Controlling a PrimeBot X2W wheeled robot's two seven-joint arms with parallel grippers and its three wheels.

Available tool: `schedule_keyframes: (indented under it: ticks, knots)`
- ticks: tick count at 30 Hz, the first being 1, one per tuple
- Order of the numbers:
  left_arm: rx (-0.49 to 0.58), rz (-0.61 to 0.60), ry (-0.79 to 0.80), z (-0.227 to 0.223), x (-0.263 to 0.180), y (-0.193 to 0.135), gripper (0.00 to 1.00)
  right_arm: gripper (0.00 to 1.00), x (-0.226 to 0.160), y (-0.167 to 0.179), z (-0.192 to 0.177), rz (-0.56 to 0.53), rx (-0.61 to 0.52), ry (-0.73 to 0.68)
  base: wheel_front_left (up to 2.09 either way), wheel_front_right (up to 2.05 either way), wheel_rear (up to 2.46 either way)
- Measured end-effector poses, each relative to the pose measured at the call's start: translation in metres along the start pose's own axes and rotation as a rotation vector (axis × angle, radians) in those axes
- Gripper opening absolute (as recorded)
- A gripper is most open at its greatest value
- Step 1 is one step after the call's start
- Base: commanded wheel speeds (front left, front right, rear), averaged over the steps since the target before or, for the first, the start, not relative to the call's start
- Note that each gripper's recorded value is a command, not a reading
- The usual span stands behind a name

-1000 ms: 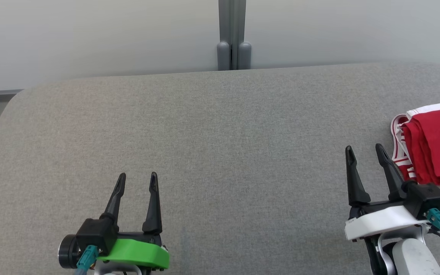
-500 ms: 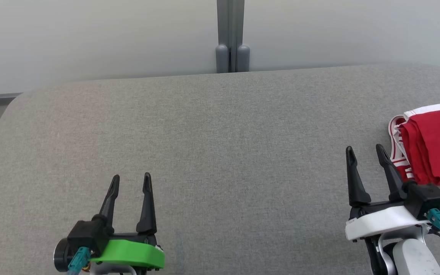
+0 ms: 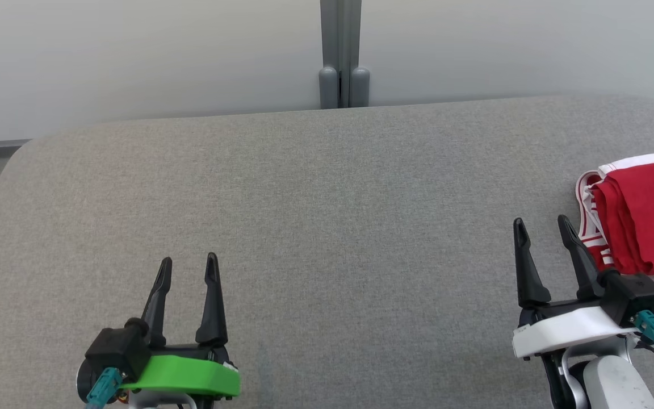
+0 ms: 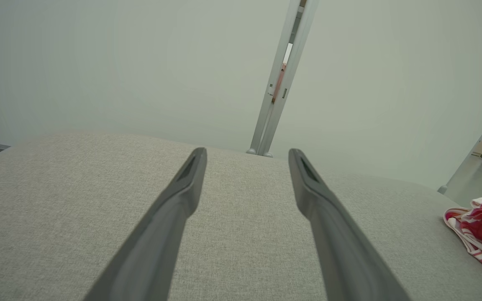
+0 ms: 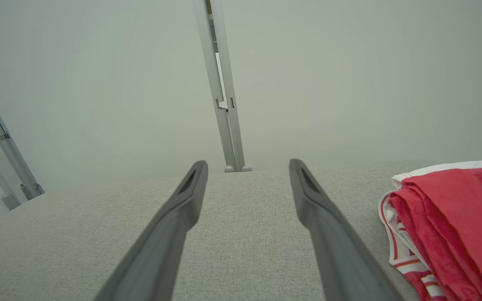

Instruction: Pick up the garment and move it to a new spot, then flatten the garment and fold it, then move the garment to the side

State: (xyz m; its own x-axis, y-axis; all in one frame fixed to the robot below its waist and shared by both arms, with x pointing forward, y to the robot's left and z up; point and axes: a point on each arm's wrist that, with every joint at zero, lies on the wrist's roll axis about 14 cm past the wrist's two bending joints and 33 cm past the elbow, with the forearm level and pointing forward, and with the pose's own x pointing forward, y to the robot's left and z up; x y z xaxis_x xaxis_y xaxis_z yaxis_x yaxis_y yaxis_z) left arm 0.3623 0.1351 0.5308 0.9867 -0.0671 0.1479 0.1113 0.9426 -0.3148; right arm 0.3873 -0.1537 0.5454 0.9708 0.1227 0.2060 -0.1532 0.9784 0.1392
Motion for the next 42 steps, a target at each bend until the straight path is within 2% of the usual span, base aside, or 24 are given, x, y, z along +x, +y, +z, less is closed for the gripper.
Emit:
schedule_keyframes:
  ticks: [7,8,12,24,42]
  knots:
    - [-0.037,-0.013,0.003,-0.001,-0.002,-0.002,1.00,1.00,0.000,0.000,0.001,0.000,0.001,-0.002,0.00,0.00,0.00]
    - [-0.037,-0.013,0.008,-0.002,-0.002,-0.002,0.00,0.00,0.000,0.000,0.000,0.000,0.002,0.000,0.00,0.00,0.00]
    - [-0.050,0.004,0.047,-0.014,-0.006,0.002,0.00,0.00,-0.007,-0.002,-0.015,-0.015,0.024,0.051,0.00,0.00,0.00]
    - [-0.241,0.075,0.095,-0.022,-0.008,0.019,0.00,0.00,-0.011,-0.016,-0.023,-0.095,0.241,0.086,0.00,0.00,0.00]
    - [-0.473,0.141,0.126,-0.027,-0.005,0.037,0.00,0.00,-0.014,-0.029,-0.030,-0.176,0.514,0.111,0.00,0.00,0.00]
